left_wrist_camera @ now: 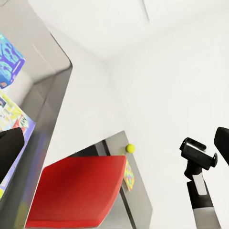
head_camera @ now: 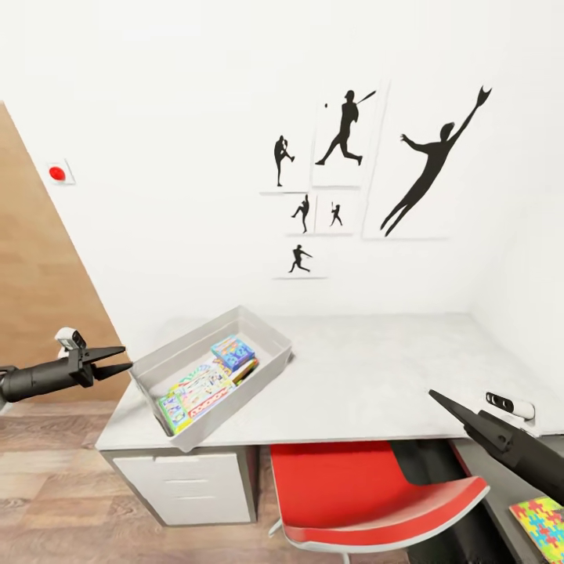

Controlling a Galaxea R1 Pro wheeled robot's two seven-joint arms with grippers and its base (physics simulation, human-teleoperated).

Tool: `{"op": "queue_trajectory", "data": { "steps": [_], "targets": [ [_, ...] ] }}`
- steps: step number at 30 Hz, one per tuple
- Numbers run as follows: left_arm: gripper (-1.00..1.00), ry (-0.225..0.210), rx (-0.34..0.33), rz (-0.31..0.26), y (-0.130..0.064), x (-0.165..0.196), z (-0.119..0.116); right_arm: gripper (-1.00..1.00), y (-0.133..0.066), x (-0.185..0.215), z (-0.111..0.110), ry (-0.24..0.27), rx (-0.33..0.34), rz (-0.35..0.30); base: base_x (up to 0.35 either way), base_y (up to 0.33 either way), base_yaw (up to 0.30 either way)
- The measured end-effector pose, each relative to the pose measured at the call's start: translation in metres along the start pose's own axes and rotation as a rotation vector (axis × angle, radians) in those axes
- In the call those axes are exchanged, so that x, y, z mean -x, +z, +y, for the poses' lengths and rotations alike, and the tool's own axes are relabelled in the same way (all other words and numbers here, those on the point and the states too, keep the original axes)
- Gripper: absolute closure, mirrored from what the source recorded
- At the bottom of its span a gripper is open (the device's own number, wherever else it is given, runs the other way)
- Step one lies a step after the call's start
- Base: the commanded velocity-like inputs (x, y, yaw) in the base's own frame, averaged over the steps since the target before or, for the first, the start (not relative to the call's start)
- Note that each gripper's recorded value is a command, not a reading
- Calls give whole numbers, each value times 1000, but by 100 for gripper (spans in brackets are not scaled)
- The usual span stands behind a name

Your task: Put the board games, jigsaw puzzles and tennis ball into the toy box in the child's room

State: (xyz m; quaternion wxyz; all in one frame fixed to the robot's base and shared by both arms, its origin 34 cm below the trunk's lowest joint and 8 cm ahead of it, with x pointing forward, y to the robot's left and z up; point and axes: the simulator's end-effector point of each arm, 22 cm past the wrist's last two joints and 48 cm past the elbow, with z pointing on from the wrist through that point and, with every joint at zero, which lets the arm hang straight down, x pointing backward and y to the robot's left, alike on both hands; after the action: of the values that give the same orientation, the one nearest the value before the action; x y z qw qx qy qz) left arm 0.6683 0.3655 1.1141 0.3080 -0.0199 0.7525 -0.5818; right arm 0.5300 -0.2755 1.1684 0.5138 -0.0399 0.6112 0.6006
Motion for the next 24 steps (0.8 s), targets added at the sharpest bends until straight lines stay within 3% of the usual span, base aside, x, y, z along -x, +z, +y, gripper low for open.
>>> {"op": "queue_trajectory", "data": {
  "steps": [24],
  "targets": [
    [-100, 26, -5, -8, -4, 4, -12, -100, 0, 4, 8, -16, 10, -6, -24, 4, -242]
  ]
}}
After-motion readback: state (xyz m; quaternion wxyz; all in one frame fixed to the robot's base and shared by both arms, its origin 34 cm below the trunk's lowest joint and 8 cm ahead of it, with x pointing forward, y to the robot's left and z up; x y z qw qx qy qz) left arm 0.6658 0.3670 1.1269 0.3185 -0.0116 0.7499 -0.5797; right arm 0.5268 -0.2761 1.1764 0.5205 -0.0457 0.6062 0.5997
